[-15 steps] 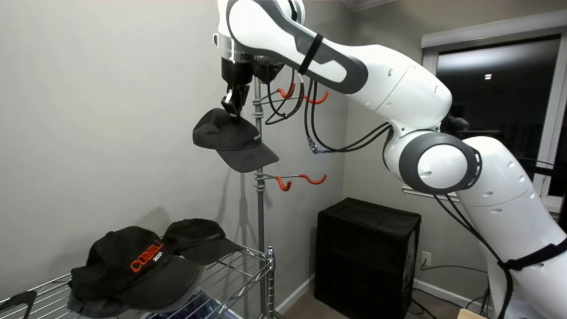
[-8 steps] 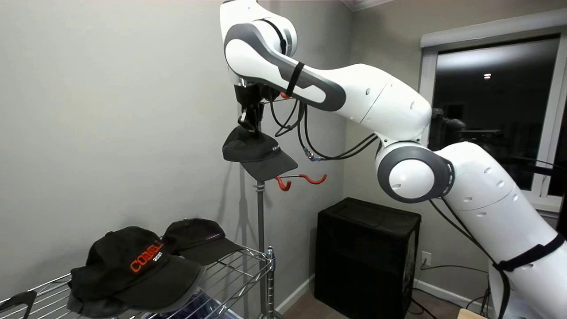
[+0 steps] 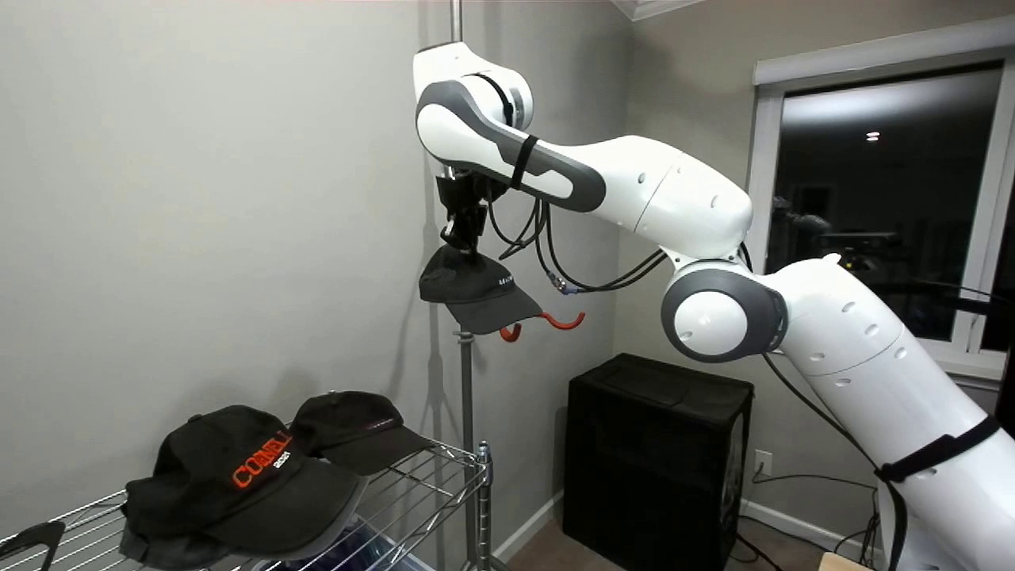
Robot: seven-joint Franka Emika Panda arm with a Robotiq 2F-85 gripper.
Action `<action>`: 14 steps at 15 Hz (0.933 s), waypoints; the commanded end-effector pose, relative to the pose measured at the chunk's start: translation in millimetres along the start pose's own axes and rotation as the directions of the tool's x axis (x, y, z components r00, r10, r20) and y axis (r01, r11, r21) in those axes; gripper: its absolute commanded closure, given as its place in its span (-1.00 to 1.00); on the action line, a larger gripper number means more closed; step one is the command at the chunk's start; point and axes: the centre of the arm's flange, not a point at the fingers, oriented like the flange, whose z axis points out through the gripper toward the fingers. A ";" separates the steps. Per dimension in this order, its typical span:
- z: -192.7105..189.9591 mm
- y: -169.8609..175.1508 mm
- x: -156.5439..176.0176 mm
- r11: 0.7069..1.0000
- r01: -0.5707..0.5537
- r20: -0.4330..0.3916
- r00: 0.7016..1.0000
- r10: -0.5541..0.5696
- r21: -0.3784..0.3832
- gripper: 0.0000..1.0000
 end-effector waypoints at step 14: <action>94.4 -36.1 -69.5 0.999 -0.036 0.425 0.905 0.025 0.019 0.98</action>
